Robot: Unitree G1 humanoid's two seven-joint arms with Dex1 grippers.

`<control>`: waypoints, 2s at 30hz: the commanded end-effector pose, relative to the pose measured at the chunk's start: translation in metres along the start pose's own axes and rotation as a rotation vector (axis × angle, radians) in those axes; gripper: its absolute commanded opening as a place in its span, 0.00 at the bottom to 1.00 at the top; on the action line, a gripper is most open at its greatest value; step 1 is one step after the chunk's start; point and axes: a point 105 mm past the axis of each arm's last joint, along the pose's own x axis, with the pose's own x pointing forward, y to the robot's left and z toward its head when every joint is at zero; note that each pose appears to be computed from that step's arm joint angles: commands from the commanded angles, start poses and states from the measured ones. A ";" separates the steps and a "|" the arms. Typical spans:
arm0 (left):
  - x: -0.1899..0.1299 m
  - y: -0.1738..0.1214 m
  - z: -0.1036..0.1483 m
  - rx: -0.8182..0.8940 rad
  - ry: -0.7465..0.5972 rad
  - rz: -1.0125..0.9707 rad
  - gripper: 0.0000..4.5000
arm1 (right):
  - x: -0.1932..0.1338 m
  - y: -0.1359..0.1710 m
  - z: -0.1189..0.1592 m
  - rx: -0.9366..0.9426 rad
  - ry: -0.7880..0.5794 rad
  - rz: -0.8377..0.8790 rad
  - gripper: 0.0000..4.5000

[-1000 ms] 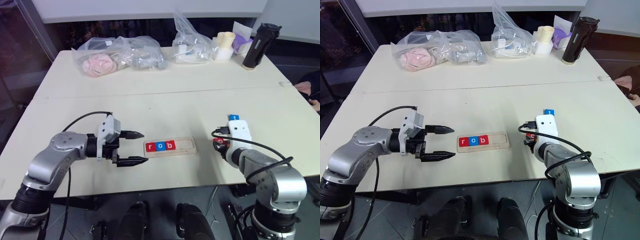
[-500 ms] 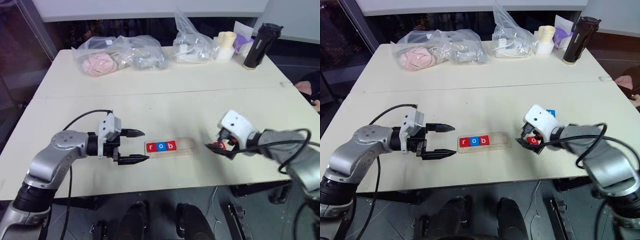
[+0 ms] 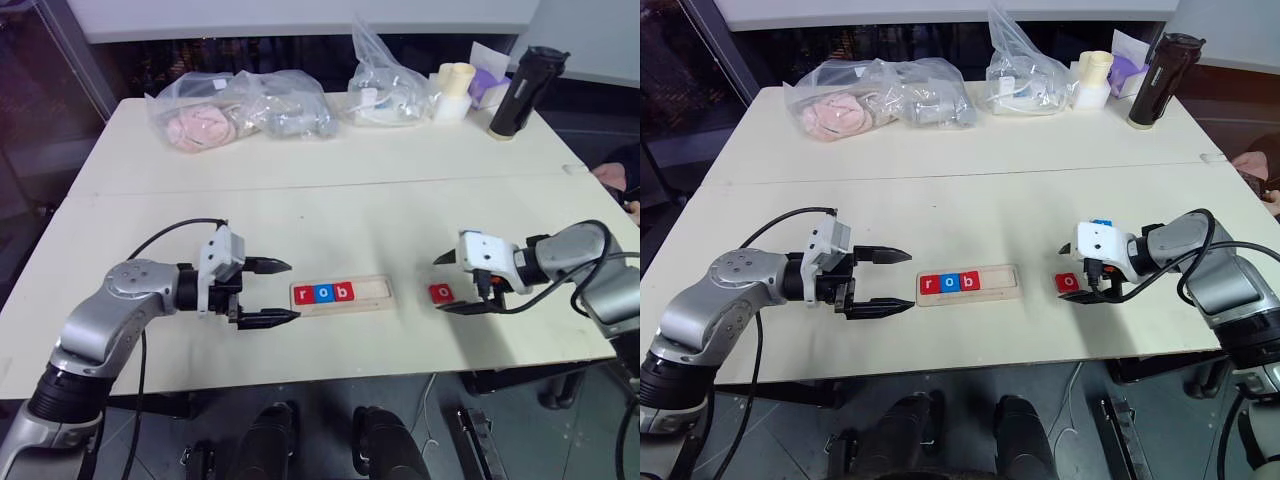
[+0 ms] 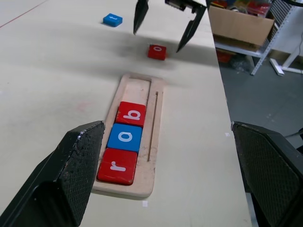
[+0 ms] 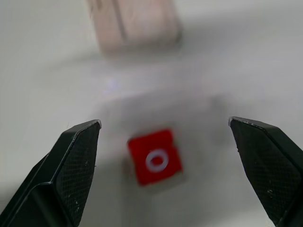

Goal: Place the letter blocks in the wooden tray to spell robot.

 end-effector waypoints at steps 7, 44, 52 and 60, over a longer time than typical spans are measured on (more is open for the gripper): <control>-0.001 -0.002 0.010 0.049 -0.011 -0.005 1.00 | 0.004 -0.008 -0.015 0.049 0.002 -0.022 0.99; -0.006 -0.008 0.007 0.028 -0.005 0.041 1.00 | 0.061 -0.001 0.077 -0.177 -0.163 0.142 0.25; -0.005 -0.009 0.007 0.029 -0.006 0.042 1.00 | 0.066 0.000 0.080 -0.182 -0.167 0.152 0.25; -0.005 -0.010 0.007 0.025 -0.007 0.039 1.00 | 0.069 -0.004 0.082 -0.184 -0.169 0.142 0.25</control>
